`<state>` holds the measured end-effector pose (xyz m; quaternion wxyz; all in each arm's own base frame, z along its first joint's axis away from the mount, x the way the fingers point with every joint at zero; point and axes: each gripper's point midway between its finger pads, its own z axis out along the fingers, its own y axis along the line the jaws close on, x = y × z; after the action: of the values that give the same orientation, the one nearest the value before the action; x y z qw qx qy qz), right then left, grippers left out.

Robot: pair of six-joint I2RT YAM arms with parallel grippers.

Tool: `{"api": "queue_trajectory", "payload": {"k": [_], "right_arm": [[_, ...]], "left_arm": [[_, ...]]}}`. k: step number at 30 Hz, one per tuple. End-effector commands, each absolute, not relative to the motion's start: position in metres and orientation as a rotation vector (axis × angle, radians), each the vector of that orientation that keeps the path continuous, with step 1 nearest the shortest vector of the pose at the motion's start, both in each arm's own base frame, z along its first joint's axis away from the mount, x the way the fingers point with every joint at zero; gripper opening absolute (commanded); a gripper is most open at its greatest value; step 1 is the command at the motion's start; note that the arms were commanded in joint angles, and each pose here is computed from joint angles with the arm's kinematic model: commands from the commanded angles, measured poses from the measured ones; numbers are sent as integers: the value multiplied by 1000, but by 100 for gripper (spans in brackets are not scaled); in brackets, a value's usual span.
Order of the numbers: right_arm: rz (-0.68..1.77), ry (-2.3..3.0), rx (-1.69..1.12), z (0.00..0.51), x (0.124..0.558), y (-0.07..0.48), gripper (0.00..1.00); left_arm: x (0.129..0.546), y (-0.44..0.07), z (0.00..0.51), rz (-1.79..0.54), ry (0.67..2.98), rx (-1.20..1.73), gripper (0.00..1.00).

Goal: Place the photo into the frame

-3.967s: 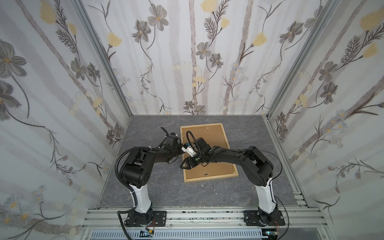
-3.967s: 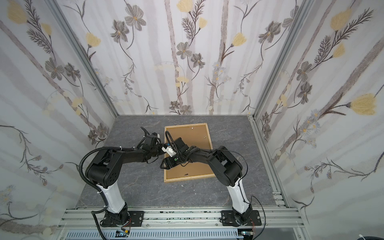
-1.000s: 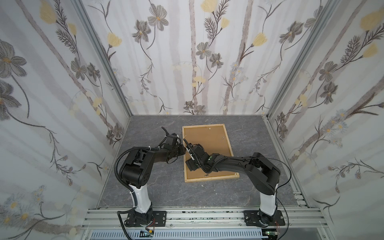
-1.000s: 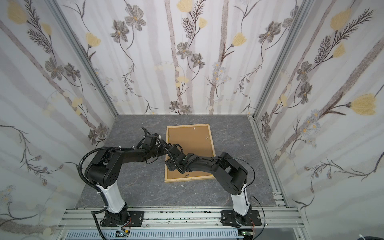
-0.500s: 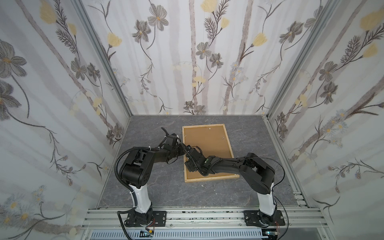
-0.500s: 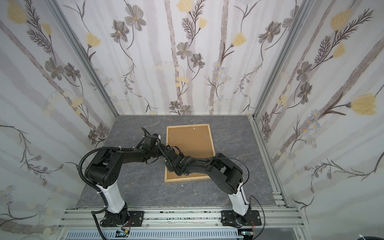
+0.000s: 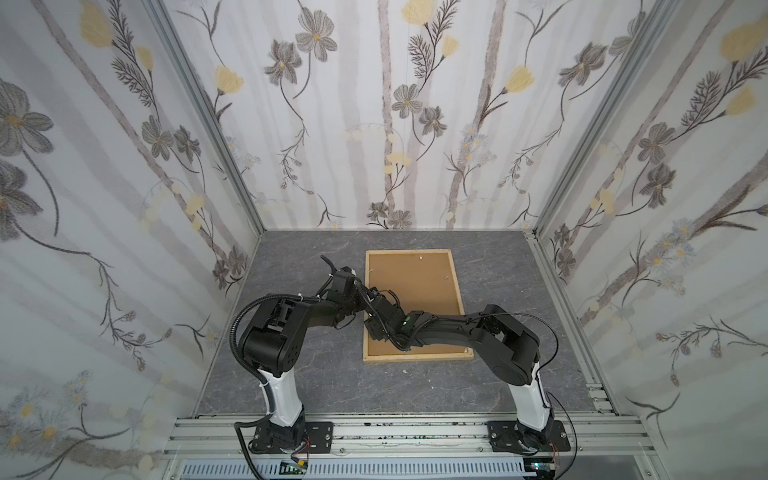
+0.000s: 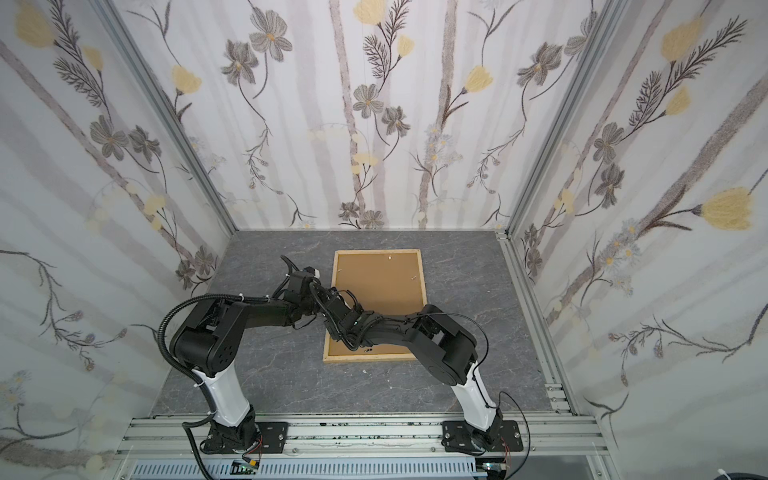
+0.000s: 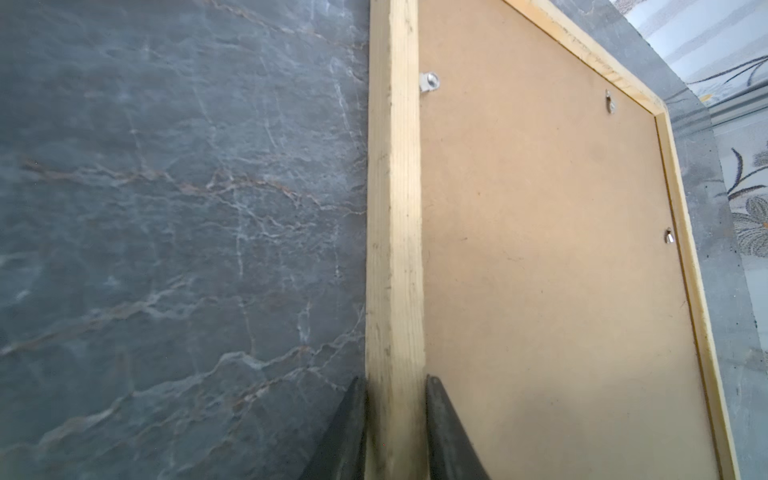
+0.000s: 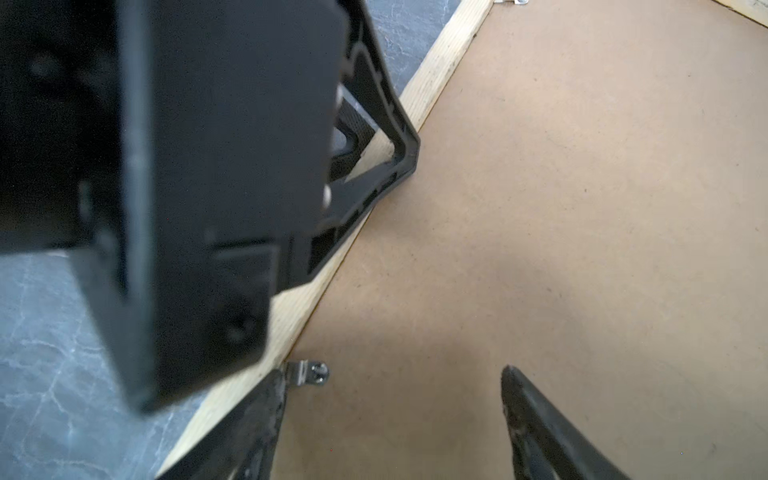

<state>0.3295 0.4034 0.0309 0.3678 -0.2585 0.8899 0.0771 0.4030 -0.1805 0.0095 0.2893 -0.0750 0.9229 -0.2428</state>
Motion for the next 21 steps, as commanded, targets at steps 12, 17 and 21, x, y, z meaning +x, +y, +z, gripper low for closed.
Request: {"api": "queue_trajectory", "payload": {"k": [12, 17, 21], "right_arm": [[162, 2382, -651, -14, 328, 379, 81], [163, 2377, -640, -13, 327, 375, 81], [167, 2376, -636, -11, 327, 375, 81]], "left_arm": [[320, -161, -52, -538, 2831, -272, 24], [320, -160, -51, -532, 2828, -270, 23], [320, -160, -52, -533, 2829, -274, 23]]}}
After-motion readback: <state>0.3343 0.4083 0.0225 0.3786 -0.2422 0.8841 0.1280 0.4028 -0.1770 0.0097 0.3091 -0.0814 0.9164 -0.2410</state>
